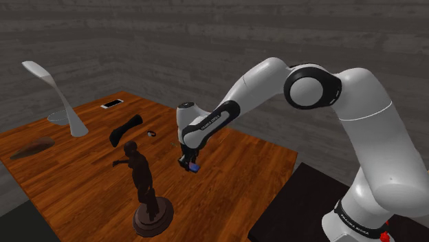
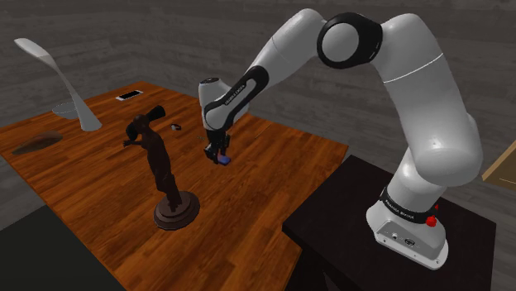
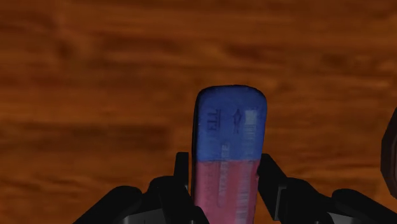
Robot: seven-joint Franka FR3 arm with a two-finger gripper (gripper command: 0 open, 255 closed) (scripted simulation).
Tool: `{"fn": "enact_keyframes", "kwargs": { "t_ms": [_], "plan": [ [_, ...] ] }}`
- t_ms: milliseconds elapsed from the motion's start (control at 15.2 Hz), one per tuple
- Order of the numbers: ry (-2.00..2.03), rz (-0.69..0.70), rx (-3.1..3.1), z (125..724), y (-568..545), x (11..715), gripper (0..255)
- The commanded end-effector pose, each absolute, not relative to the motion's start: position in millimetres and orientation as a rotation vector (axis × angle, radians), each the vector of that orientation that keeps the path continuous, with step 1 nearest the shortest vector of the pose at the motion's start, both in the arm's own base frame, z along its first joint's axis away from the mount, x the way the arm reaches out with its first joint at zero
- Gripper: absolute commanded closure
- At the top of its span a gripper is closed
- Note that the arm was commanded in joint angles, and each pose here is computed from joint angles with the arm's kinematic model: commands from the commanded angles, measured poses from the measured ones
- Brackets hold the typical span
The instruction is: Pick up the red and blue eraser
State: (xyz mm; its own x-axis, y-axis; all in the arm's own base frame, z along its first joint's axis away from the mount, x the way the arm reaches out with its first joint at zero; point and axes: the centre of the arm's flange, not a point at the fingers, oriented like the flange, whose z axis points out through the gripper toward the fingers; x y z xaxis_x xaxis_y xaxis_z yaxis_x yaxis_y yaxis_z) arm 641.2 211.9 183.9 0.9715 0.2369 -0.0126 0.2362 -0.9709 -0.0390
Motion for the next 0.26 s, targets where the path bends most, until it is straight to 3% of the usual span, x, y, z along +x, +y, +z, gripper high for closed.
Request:
{"fn": "enact_keyframes", "kwargs": {
  "t_ms": [0, 198],
  "plan": [
    [-0.37, 0.027, -3.082, 194.1, 212.1, 640.3, 255],
    [-0.37, 0.027, -3.082, 200.1, 212.1, 640.3, 255]
  ]
}}
